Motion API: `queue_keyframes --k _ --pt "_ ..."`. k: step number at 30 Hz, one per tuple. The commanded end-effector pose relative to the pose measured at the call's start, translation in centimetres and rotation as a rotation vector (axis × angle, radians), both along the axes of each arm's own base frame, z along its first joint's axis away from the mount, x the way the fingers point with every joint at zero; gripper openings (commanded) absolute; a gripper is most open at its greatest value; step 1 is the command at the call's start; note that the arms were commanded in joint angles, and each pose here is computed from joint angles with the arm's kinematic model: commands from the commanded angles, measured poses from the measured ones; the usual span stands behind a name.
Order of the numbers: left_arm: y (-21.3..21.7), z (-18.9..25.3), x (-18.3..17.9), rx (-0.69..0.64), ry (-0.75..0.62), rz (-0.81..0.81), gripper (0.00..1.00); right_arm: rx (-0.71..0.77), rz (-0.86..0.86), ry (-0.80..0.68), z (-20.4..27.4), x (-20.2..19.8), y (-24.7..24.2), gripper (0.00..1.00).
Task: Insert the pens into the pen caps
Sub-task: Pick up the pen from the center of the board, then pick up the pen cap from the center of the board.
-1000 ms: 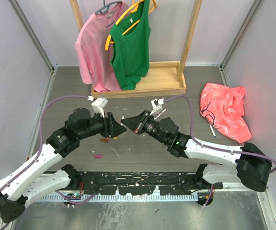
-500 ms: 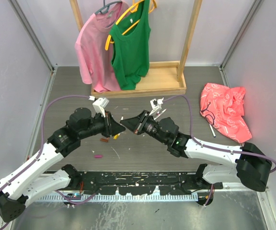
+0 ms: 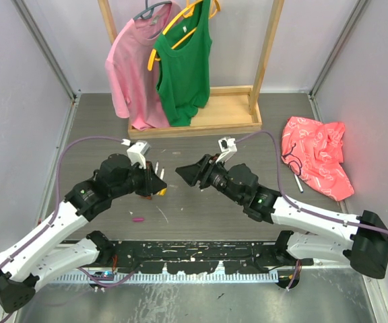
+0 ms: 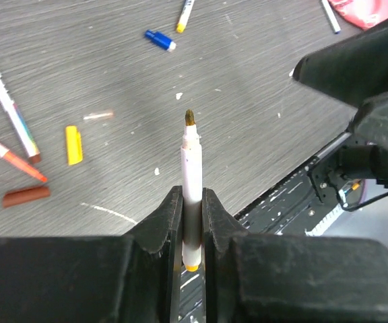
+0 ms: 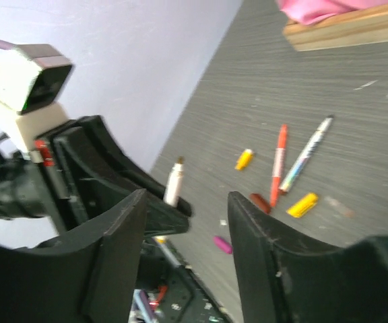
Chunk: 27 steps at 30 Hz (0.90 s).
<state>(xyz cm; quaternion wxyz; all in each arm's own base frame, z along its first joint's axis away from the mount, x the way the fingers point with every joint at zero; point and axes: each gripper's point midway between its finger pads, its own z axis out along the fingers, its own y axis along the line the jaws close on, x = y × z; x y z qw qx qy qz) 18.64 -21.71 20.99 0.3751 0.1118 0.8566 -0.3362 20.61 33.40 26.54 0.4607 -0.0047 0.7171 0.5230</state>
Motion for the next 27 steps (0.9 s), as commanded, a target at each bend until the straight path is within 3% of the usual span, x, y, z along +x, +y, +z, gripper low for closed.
queue_keyframes --k 1,6,13,27 --pt "2.1 1.9 0.2 0.034 -0.06 0.062 0.0 -0.189 -0.12 -0.079 -0.4 1.6 -2.6 0.61" --pt "4.3 1.9 0.2 0.049 -0.073 0.136 0.0 -0.312 -0.261 -0.069 -2.8 2.7 -6.2 0.72" --pt "8.5 3.1 0.3 0.152 -0.135 0.261 0.0 -0.477 -0.383 -0.009 -5.6 3.4 -9.6 0.72" --pt "16.7 6.7 -1.8 0.13 -0.324 0.573 0.0 -0.589 -0.299 0.1 -8.3 4.6 -5.1 0.7"
